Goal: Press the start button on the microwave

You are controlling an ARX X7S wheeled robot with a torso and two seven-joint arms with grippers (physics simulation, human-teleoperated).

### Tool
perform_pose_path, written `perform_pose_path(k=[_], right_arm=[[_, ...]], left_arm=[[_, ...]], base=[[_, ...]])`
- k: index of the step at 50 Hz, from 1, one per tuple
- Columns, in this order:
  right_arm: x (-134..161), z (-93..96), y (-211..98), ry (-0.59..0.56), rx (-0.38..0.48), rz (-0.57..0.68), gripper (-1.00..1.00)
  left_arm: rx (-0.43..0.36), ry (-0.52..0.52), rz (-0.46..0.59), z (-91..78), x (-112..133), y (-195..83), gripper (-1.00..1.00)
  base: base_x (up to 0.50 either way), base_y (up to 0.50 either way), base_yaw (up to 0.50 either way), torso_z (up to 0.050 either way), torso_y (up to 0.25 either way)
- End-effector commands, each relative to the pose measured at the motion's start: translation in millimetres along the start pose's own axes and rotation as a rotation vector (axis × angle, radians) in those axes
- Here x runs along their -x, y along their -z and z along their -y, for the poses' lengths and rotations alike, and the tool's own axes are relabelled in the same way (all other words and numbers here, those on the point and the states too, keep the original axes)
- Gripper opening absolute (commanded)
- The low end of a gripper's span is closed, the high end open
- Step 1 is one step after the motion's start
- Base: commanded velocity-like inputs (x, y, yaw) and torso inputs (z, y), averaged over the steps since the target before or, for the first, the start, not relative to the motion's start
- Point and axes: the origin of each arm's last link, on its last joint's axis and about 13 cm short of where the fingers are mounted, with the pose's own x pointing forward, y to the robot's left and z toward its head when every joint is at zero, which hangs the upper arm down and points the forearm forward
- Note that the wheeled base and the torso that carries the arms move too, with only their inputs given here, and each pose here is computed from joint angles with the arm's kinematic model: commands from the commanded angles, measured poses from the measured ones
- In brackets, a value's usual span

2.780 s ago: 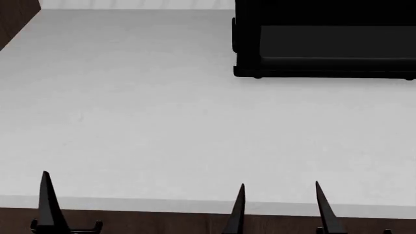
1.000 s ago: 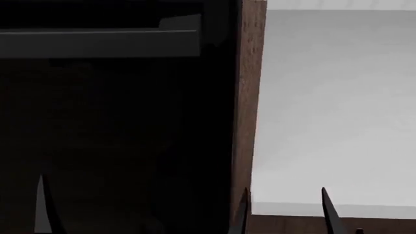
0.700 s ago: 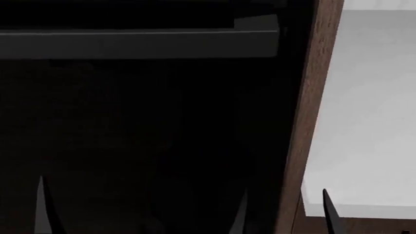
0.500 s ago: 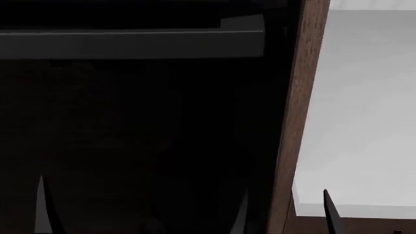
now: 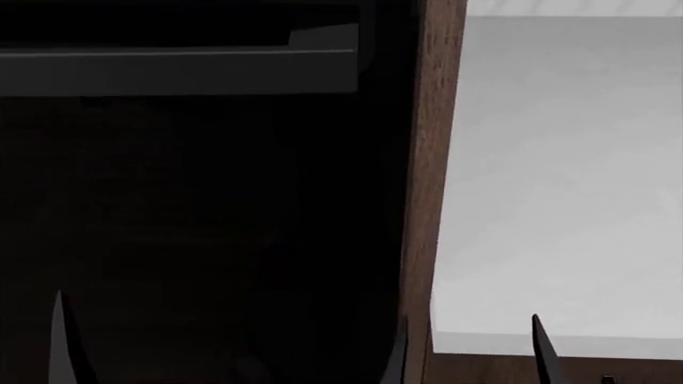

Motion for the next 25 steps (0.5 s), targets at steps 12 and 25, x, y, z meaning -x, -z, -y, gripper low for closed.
perform_pose_path(k=[12, 25], right_arm=[[1.5, -0.1, -0.1, -0.004, 0.014, 0.002, 1.00], [-2.0, 1.4, -10.3, 0.006, -0.015, 0.084, 1.00]], left_arm=[[-0.016, 0.001, -0.003, -0.3, 1.9, 0.2, 1.00], [0.034, -0.018, 0.036, -2.2, -2.4, -8.5, 1.00]], base=[[0.00, 0.00, 0.00, 0.000, 0.000], [0.00, 0.00, 0.00, 0.000, 0.000]])
